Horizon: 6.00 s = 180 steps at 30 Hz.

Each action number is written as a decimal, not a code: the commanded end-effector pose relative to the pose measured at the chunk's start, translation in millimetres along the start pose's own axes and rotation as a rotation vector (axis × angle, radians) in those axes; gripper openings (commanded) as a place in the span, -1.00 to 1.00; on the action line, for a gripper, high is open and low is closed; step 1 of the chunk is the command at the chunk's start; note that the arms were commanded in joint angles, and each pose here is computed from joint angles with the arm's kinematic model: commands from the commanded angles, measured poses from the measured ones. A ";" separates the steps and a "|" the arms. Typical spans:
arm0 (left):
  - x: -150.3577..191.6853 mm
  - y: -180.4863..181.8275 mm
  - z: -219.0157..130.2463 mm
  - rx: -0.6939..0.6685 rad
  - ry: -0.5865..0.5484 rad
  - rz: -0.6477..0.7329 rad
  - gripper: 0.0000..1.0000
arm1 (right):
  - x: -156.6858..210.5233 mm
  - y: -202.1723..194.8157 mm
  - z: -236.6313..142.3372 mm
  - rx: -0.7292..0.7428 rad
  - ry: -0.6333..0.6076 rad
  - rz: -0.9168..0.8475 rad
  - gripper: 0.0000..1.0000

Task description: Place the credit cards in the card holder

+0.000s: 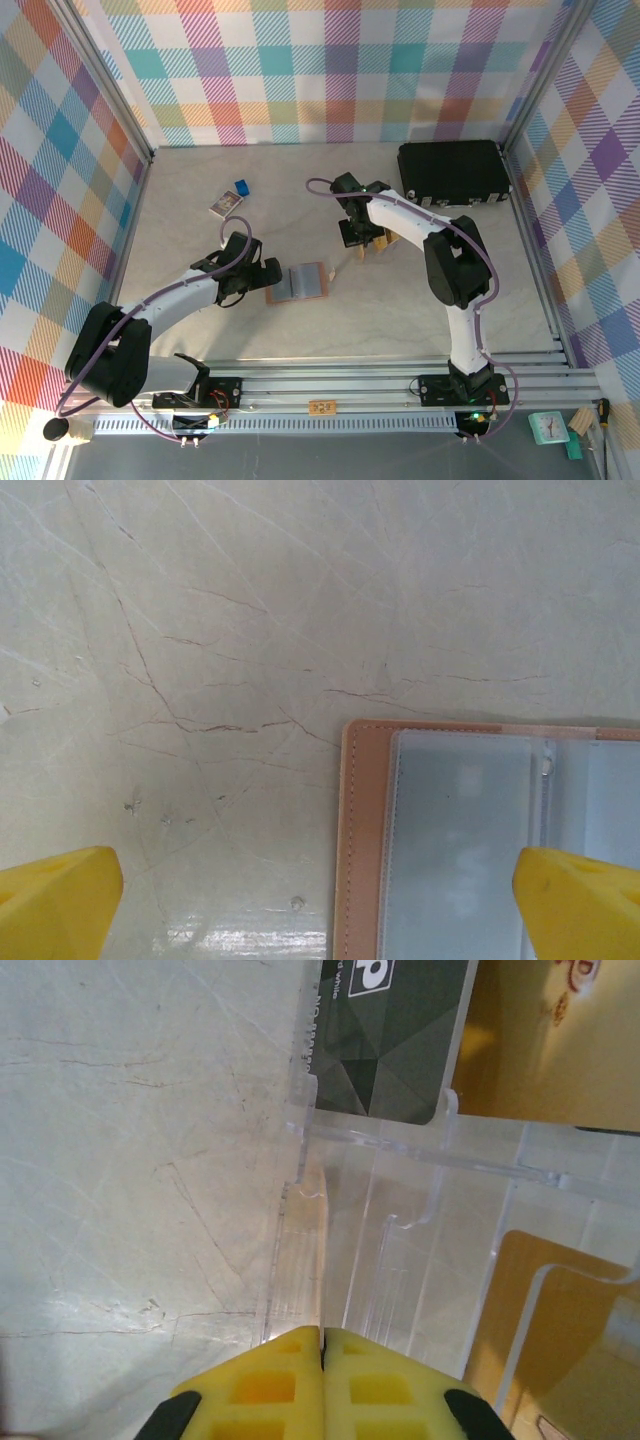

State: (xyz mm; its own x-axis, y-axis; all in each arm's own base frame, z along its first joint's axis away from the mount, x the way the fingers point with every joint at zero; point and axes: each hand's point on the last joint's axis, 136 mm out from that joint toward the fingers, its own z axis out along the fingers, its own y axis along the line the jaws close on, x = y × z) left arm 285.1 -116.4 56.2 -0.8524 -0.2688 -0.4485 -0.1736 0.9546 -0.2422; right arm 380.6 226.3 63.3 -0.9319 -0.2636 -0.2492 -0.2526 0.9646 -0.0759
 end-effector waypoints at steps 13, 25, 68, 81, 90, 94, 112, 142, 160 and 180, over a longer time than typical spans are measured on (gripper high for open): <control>2.6 -25.3 13.6 0.083 0.026 0.046 0.99 | -10.7 -0.7 -106.7 -0.185 -0.204 0.073 -1.00; 8.5 -49.3 22.7 0.082 0.042 0.080 0.99 | 24.7 28.0 -116.7 -0.462 -0.250 0.161 -1.00; 21.1 -66.1 34.6 -0.022 0.057 0.165 0.99 | 51.3 34.7 -88.6 -0.530 -0.208 0.196 -1.00; 19.1 -93.8 29.0 0.059 0.030 0.152 0.99 | 51.9 36.6 -86.5 -0.539 -0.200 0.201 -1.00; 13.4 -74.8 6.1 0.005 0.002 0.173 0.99 | 59.0 52.0 -92.8 -0.687 -0.241 0.229 -1.00; 20.4 -54.3 6.9 -0.023 0.014 0.164 0.99 | 59.9 62.4 -92.7 -0.783 -0.258 0.266 -1.00; 32.1 -10.1 11.2 -0.060 0.034 0.117 0.99 | 62.5 103.5 -68.4 -0.925 -0.291 0.327 -1.00; 51.3 21.5 17.6 -0.186 0.081 0.095 0.99 | 48.0 139.2 -47.9 -0.971 -0.316 0.317 -1.00; 54.1 25.0 16.6 -0.197 0.087 0.084 0.99 | 33.9 148.2 -38.4 -1.006 -0.358 0.333 -1.00; 54.9 24.9 17.3 -0.195 0.090 0.087 0.99 | 44.2 145.9 -15.4 -0.987 -0.344 0.377 -1.00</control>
State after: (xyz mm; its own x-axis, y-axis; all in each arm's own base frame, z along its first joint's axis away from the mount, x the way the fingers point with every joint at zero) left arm 256.9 -125.0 22.0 -0.8875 -0.1742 -0.4267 -0.1491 0.9845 -0.0919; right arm 298.6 354.8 55.0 -0.9175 0.1895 -0.3497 -0.2010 0.5377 0.8188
